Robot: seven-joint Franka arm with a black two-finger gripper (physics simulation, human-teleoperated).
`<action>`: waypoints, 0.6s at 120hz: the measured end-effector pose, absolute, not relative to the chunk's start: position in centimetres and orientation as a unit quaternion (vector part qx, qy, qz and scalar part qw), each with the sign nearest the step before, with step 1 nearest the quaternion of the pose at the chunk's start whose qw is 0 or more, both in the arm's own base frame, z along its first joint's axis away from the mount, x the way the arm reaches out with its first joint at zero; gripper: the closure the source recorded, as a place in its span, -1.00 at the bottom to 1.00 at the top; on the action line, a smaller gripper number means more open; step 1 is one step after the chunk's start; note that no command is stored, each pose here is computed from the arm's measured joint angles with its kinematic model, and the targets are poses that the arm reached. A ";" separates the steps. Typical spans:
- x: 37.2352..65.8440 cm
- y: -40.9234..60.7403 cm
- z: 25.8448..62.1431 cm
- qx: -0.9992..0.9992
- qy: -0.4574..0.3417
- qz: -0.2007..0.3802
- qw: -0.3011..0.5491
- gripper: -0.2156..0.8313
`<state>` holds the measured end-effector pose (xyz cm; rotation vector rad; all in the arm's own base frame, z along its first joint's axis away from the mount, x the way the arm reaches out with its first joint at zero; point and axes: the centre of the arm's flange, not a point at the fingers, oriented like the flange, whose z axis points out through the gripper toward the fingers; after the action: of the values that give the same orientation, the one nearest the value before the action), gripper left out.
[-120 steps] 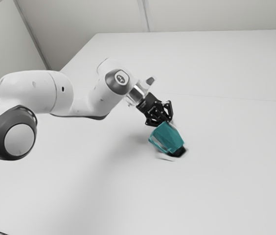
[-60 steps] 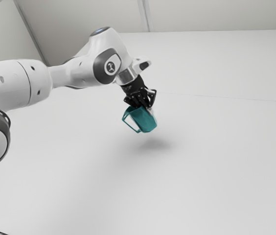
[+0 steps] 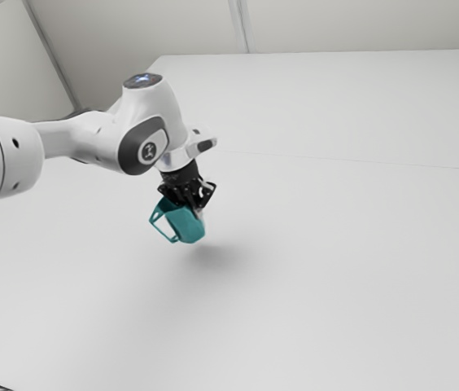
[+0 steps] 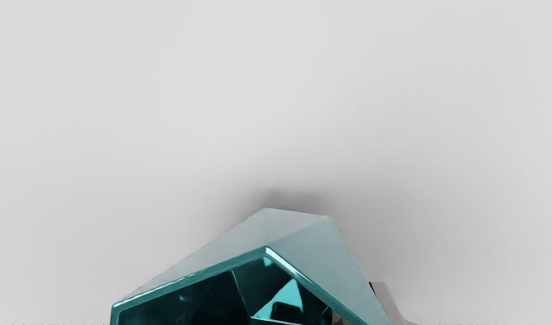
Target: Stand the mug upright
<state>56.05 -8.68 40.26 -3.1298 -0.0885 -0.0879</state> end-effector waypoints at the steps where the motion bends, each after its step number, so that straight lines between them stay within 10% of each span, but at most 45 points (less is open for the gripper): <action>1: 56.0 -8.6 40.2 -0.999 -0.029 -0.028 0.005 0.91; 72: 55.9 -3.9 35.2 -0.997 -0.080 -0.014 0.012 0.91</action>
<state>55.88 -3.90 35.19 -3.1080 -0.2489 -0.0430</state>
